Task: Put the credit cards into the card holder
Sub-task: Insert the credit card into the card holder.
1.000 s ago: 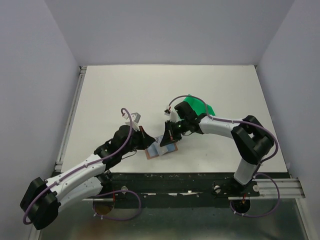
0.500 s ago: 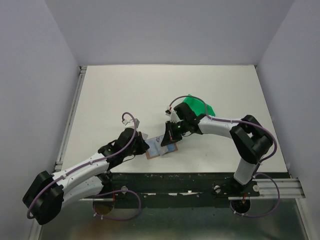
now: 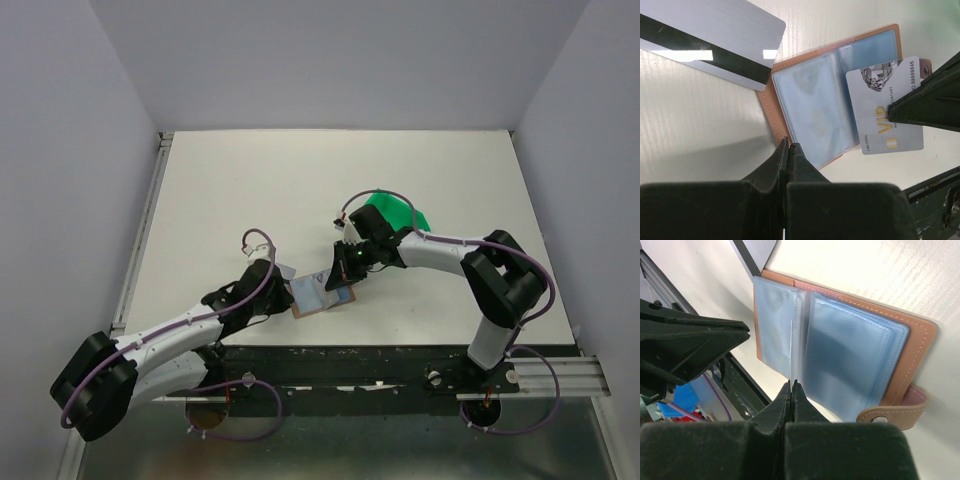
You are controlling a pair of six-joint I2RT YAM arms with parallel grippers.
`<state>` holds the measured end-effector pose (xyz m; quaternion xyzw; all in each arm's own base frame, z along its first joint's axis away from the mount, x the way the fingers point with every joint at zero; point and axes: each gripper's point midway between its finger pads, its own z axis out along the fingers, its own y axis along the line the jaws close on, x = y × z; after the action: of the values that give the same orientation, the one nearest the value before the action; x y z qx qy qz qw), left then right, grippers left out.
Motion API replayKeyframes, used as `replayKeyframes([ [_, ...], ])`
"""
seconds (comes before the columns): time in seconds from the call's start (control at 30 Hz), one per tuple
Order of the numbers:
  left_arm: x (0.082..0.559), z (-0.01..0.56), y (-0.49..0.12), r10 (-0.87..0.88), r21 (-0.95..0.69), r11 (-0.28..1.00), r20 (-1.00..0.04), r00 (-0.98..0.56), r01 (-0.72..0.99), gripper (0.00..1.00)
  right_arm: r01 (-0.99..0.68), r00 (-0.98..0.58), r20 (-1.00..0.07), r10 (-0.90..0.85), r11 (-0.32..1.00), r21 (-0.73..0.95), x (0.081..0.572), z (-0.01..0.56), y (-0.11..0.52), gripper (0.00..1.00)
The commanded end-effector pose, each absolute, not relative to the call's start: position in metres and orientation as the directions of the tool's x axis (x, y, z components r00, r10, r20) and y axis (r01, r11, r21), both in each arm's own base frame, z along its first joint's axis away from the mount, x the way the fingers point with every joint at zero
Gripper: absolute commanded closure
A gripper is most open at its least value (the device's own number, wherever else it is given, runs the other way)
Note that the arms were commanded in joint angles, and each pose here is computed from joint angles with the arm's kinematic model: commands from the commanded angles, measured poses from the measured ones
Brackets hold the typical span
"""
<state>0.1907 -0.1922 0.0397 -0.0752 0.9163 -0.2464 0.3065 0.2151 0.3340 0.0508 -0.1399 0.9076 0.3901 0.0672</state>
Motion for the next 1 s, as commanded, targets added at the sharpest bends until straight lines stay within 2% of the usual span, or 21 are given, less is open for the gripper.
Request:
replayKeyframes([
  [0.0,0.189,0.032,-0.182,-0.304,-0.475,0.880,-0.532,-0.790,-0.018,1.00,-0.309,-0.950,-0.241,-0.196,0.673,0.672,0.221,0.044,0.332,1.00],
  [0.47,0.185,0.012,-0.167,-0.325,-0.430,0.898,-0.508,-0.798,-0.092,1.00,-0.296,-0.955,-0.228,-0.190,0.681,0.670,0.223,0.040,0.334,1.00],
  [0.97,0.187,0.005,-0.175,-0.290,-0.426,0.903,-0.496,-0.818,-0.062,1.00,-0.289,-0.957,-0.196,-0.213,0.661,0.693,0.222,0.036,0.341,1.00],
])
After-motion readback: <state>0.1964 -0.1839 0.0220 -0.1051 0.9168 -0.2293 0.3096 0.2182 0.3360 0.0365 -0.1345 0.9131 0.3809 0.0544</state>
